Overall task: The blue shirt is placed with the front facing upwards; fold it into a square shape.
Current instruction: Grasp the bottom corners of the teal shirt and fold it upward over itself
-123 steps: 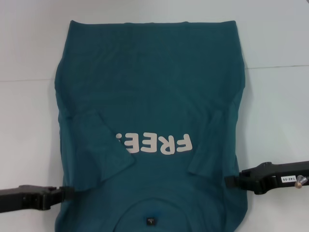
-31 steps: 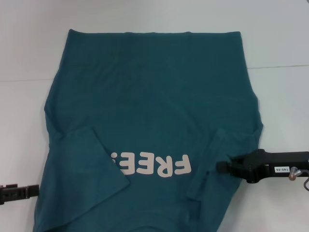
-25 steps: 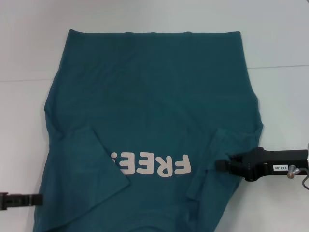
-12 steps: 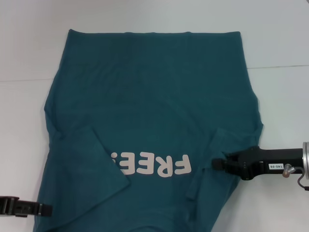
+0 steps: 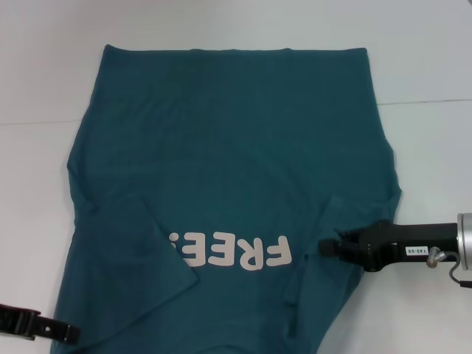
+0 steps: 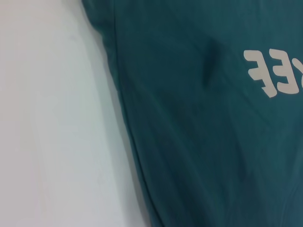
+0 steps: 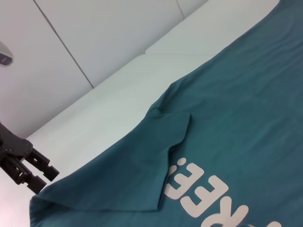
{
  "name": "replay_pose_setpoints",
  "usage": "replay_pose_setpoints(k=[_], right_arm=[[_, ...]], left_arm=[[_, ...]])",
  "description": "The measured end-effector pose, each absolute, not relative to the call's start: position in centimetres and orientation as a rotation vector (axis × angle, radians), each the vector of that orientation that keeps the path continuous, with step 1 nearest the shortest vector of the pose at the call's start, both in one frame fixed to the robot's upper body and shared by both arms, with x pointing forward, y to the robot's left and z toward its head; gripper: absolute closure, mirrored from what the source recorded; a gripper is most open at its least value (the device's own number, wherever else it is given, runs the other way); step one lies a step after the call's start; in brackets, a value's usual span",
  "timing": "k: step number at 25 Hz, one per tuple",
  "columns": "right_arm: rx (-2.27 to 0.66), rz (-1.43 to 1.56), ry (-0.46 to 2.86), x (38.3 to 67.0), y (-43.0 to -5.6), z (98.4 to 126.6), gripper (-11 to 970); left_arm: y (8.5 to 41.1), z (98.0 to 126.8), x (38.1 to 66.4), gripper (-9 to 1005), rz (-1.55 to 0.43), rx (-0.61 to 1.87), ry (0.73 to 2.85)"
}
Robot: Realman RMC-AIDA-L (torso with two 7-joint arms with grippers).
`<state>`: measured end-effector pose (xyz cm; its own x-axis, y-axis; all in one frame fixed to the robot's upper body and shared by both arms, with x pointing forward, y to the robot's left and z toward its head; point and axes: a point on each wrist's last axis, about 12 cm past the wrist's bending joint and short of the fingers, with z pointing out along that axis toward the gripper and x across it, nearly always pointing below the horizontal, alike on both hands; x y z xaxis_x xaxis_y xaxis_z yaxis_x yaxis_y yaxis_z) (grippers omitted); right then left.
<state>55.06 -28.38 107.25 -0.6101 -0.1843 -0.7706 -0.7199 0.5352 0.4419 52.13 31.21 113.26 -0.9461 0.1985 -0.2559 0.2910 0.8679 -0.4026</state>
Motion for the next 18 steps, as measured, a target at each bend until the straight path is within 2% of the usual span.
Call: replay_pose_setpoints(k=[18], right_arm=[[-0.723, 1.003, 2.092, 55.5, -28.4, 107.4, 923]], left_arm=[[29.8, 112.8, 52.6, 141, -0.639, 0.434, 2.886]])
